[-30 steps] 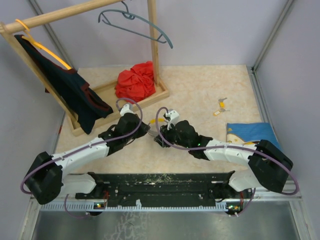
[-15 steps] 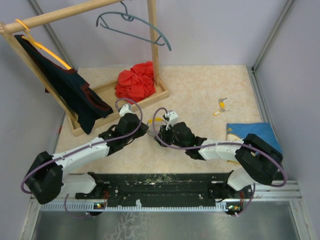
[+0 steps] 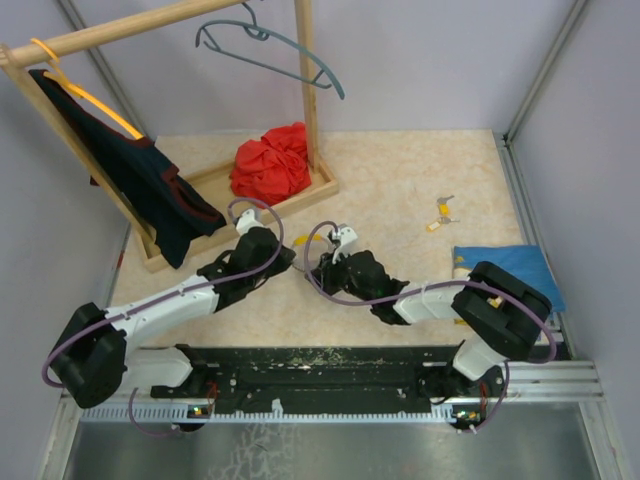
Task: Put the keys on the keyring
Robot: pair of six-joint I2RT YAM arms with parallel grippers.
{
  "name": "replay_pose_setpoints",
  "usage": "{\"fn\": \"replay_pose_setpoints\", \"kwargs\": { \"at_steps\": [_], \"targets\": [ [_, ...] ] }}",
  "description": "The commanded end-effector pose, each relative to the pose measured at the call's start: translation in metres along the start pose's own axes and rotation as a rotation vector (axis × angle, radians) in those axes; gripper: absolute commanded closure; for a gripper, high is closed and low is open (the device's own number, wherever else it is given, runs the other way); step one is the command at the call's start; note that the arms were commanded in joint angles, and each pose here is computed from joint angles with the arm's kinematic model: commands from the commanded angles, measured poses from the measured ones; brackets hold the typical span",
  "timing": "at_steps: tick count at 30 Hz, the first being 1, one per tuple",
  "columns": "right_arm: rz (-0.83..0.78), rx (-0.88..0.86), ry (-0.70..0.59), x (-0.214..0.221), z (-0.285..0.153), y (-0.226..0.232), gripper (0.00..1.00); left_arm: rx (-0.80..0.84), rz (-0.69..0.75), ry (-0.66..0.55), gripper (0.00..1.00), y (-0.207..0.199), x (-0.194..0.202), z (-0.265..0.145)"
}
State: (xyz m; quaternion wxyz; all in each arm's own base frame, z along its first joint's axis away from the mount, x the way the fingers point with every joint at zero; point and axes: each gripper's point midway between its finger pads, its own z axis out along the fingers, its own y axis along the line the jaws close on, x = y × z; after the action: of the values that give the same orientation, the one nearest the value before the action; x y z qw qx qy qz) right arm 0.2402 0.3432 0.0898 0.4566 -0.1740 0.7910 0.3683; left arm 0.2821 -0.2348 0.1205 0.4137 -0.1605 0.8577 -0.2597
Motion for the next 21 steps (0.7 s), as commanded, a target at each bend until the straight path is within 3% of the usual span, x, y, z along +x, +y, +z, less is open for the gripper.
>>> {"fn": "replay_pose_setpoints", "kwargs": {
  "at_steps": [1, 11, 21],
  "targets": [
    [-0.008, -0.048, -0.139, -0.028, 0.005, 0.013, 0.75, 0.099, -0.103, 0.006, 1.0, -0.025, 0.0, -0.004],
    [-0.047, -0.012, -0.201, -0.032, 0.007, 0.006, 0.73, 0.068, -0.257, -0.051, 1.0, -0.015, -0.009, -0.01],
    [-0.115, -0.037, -0.294, -0.047, 0.01, 0.011, 0.7, 0.079, -0.347, -0.024, 1.0, -0.019, -0.005, -0.011]
  ]
}}
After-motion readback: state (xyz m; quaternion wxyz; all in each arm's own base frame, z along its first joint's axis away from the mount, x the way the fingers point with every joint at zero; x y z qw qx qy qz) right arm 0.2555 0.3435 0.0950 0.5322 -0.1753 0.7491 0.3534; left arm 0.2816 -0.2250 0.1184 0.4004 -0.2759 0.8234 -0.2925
